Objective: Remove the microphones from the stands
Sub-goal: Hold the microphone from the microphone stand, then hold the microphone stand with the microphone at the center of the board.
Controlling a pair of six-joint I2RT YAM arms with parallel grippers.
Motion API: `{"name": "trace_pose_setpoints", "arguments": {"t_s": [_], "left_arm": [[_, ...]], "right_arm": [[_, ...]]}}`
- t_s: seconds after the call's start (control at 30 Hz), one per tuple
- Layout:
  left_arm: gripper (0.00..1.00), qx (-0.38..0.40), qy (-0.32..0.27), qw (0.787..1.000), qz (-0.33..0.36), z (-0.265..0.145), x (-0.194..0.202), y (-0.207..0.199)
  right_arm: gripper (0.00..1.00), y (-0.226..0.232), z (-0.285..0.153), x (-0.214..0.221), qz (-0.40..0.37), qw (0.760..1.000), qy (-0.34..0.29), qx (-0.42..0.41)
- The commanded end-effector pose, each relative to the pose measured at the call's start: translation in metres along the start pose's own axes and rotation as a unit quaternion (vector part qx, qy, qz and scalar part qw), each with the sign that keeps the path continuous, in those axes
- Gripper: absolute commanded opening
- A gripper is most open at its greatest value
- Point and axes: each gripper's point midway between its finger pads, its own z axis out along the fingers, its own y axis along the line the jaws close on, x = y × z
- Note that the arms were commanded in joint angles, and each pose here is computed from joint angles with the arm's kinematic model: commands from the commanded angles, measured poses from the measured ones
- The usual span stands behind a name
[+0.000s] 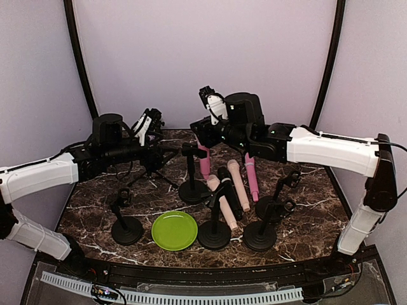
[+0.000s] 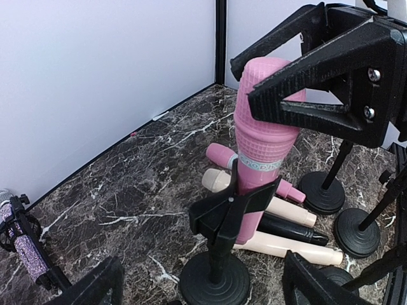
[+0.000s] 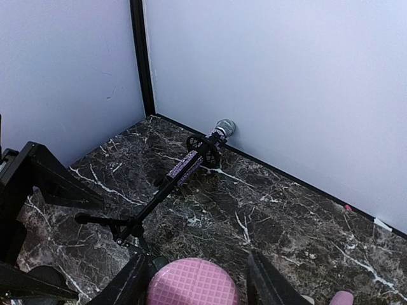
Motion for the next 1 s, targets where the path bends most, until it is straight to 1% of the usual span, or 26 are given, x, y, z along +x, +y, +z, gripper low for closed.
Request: {"name": "trace_pose_setpoints", "arguments": {"t_s": [0.0,0.07,0.2,0.3,0.43,0.57,0.8,0.83,0.9,0.97], "left_arm": [[0.89,0.005,-0.013,1.000,0.016,-0.002,-0.016,0.002],[0.89,0.019,-0.007,1.000,0.017,0.000,-0.016,0.000],[0.89,0.078,0.020,0.996,0.033,0.007,-0.012,-0.013],[0.89,0.091,0.035,0.994,0.051,0.011,-0.005,-0.016],[0.90,0.097,0.038,0.992,0.077,0.016,0.000,-0.016],[0.90,0.118,0.036,0.989,0.086,0.021,0.001,-0.021],[0.90,0.129,0.049,0.986,0.088,0.039,0.010,-0.020],[0.89,0.130,0.049,0.986,0.089,0.041,0.010,-0.019],[0.85,0.134,0.052,0.986,0.090,0.043,0.011,-0.019],[0.75,0.138,0.055,0.985,0.089,0.043,0.013,-0.021]], "right_arm": [[0.47,0.007,0.002,-0.016,-0.003,1.000,-0.022,-0.014],[0.43,0.008,0.002,-0.016,-0.010,0.999,-0.023,-0.026],[0.37,0.009,-0.004,-0.023,-0.020,0.996,-0.037,-0.074],[0.36,0.017,-0.013,-0.029,-0.028,0.988,-0.054,-0.143],[0.36,0.018,-0.018,-0.031,-0.031,0.979,-0.058,-0.193],[0.36,0.021,-0.019,-0.030,-0.031,0.973,-0.057,-0.221],[0.35,0.022,-0.018,-0.025,-0.031,0.971,-0.053,-0.231],[0.35,0.021,-0.018,-0.026,-0.031,0.971,-0.053,-0.231],[0.34,0.021,-0.019,-0.025,-0.031,0.972,-0.053,-0.229],[0.34,0.020,-0.019,-0.025,-0.031,0.972,-0.053,-0.227]]}}
